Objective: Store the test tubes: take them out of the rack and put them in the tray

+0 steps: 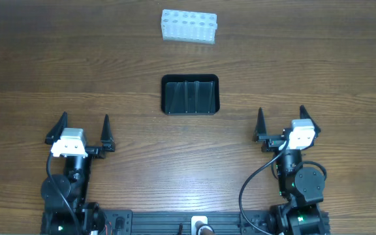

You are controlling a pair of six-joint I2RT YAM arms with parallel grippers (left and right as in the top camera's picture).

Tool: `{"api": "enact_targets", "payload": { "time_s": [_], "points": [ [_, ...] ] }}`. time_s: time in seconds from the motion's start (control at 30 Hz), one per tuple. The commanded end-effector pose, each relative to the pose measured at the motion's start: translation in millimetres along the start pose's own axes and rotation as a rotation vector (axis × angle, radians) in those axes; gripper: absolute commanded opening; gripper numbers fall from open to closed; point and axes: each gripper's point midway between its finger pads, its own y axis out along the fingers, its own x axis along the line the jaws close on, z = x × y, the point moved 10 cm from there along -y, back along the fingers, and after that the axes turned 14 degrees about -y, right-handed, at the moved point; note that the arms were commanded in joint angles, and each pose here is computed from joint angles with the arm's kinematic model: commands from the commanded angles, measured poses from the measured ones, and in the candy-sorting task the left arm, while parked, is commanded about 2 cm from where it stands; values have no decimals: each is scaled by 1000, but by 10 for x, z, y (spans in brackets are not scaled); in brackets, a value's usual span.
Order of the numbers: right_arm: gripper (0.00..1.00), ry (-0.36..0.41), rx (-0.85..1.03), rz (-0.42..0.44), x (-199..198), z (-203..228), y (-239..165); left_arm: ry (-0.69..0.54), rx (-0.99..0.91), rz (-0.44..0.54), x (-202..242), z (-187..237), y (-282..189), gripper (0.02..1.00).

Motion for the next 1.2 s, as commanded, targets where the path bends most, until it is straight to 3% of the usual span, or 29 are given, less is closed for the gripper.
{"api": "enact_targets", "payload": {
  "time_s": [0.03,0.3,0.87,1.2],
  "points": [
    [993,-2,-21,-1,22,98,-41,14,-5,6,2,6,-4,1000],
    [993,-6,15,-10,62,273,-112,14,-5,6,2,6,-4,1000],
    [991,-16,130,112,-70,434,-146,14,-5,6,2,6,-4,1000],
    [991,-16,133,120,-81,437,-146,14,-5,6,2,6,-4,1000]
  ]
}}
